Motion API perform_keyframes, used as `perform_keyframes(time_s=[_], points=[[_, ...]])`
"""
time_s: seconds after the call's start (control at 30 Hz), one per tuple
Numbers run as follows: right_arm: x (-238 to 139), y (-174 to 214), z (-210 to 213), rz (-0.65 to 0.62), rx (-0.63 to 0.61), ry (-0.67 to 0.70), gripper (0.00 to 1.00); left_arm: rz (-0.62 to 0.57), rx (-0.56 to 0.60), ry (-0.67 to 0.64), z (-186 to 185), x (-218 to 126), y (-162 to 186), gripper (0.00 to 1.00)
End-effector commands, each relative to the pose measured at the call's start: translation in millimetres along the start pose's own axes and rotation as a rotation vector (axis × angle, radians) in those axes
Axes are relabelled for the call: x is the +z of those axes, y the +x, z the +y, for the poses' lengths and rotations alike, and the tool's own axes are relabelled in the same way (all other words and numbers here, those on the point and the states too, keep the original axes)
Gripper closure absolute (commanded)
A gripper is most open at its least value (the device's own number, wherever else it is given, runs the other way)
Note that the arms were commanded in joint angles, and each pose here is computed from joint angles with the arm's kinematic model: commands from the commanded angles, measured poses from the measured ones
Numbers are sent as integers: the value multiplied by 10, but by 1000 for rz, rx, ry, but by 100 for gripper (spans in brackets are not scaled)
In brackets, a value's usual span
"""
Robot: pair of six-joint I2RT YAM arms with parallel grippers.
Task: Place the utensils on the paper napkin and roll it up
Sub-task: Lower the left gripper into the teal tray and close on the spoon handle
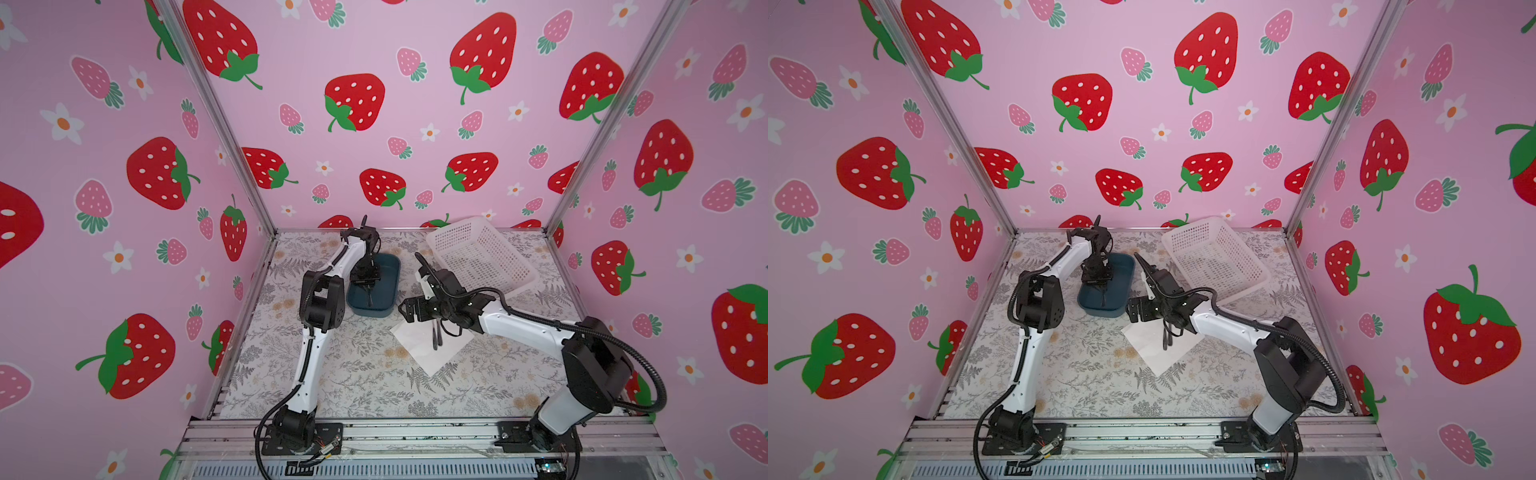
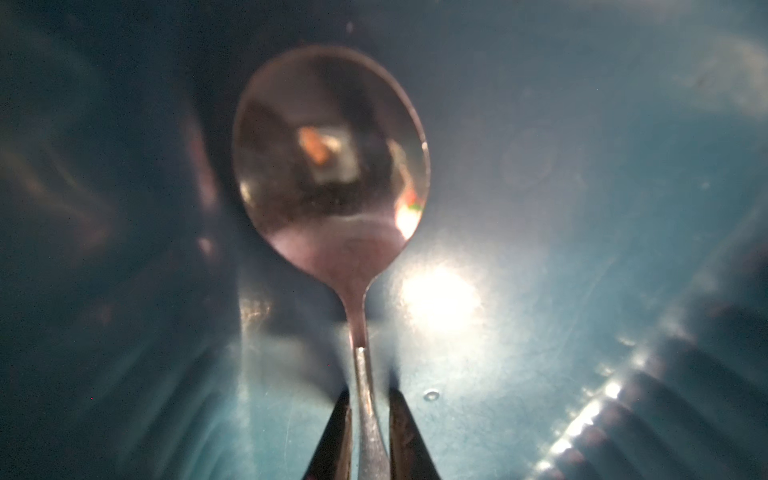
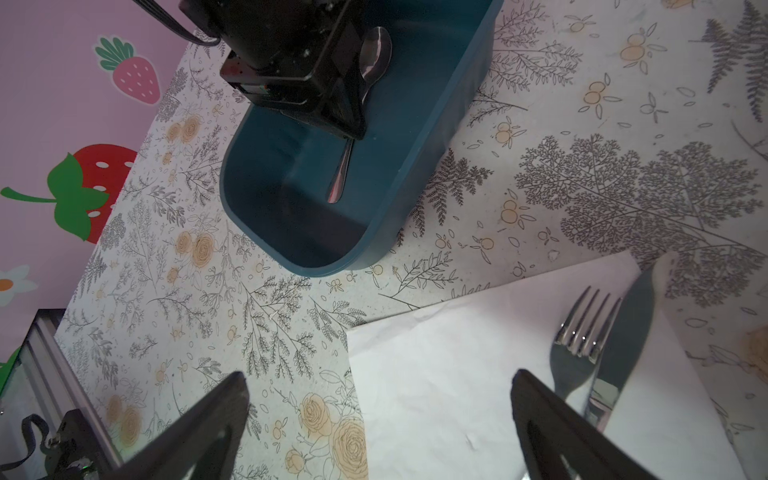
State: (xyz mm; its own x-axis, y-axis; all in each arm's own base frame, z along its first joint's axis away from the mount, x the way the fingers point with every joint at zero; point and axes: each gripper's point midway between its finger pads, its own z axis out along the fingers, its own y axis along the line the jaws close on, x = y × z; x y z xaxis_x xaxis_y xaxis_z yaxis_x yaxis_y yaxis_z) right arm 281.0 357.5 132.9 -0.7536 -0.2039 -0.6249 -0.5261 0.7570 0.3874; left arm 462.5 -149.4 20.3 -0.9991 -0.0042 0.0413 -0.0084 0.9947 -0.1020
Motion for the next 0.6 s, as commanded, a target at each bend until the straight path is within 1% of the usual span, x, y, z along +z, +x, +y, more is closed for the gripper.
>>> perform_keyframes(time_s=[0.0,0.13,0.37,0.57], points=[[-77,19,-13,-4,6,19,0,118,4,-32,105,339,170,83],[-64,25,-13,1,7,17,0,112,6,-50,138,361,153,83],[-66,21,-10,1,-2,18,0,74,-26,-71,167,388,58,77],[-64,43,-39,4,-3,28,0,64,-39,-100,215,425,12,77]])
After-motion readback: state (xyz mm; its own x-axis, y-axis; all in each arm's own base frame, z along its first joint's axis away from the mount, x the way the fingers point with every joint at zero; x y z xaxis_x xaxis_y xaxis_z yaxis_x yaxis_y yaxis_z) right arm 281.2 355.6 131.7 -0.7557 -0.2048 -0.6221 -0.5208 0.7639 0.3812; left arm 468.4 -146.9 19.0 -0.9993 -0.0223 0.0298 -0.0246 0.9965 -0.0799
